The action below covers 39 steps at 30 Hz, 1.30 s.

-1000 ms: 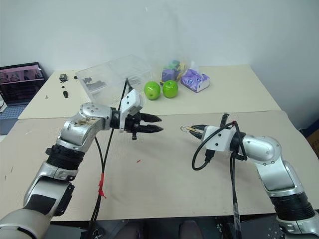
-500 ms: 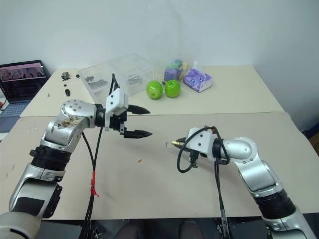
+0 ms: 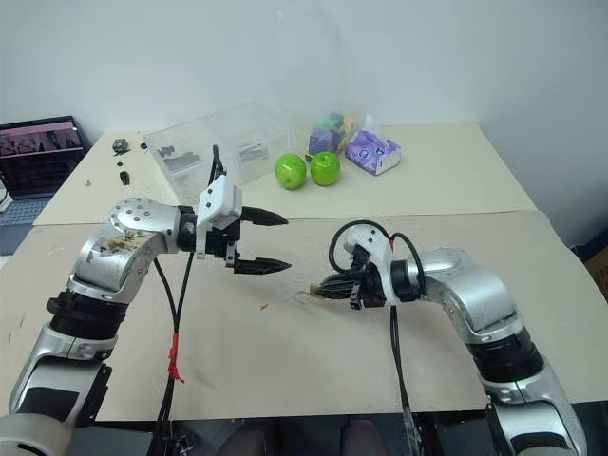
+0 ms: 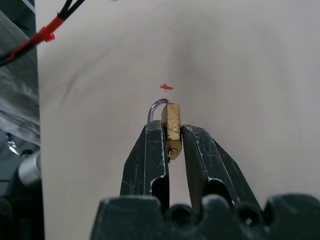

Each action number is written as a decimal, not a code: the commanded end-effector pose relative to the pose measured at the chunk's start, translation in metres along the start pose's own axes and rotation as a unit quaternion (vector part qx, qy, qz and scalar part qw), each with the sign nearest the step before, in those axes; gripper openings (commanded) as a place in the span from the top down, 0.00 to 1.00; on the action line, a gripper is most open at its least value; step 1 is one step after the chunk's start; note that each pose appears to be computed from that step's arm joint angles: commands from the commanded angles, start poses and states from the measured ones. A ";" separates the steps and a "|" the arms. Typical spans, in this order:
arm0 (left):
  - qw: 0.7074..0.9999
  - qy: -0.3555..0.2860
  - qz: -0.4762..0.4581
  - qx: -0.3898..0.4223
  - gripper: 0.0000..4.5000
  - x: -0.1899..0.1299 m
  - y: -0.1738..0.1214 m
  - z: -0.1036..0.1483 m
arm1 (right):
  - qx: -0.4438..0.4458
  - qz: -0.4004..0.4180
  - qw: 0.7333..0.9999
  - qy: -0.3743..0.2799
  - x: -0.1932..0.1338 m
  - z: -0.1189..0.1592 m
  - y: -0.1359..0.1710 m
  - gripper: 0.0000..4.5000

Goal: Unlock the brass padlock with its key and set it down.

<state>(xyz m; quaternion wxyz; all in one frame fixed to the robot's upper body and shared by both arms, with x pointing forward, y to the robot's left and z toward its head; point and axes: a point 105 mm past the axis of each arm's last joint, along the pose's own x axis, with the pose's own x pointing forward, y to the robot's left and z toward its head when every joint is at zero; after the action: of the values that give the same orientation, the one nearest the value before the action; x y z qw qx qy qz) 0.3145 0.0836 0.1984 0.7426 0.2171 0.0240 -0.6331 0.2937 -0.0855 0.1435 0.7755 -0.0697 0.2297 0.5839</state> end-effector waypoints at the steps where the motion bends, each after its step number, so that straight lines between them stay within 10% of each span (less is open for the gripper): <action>1: 1.000 -0.016 0.001 0.025 0.01 -0.005 -0.003 0.017 | -0.007 0.012 1.000 0.010 0.013 0.002 0.000 0.97; 14: 0.999 0.013 -0.023 0.022 0.01 -0.012 -0.011 0.014 | 0.019 -0.029 0.998 0.058 0.041 -0.024 -0.018 0.97; 27: 0.999 0.010 -0.026 0.025 0.00 -0.011 -0.011 0.015 | 0.020 -0.081 0.995 0.062 -0.007 -0.033 -0.030 0.04; 39: 0.995 0.065 -0.020 0.066 0.00 -0.021 -0.018 -0.025 | -0.250 -0.137 0.958 0.044 -0.061 -0.008 -0.011 0.01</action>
<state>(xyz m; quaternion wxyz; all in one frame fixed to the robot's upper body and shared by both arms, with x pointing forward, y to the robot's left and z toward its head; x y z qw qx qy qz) 0.2939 0.1060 0.1788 0.7089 0.2752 0.0474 -0.6477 0.2983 -0.1503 0.1499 0.8198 -0.2577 0.1495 0.4891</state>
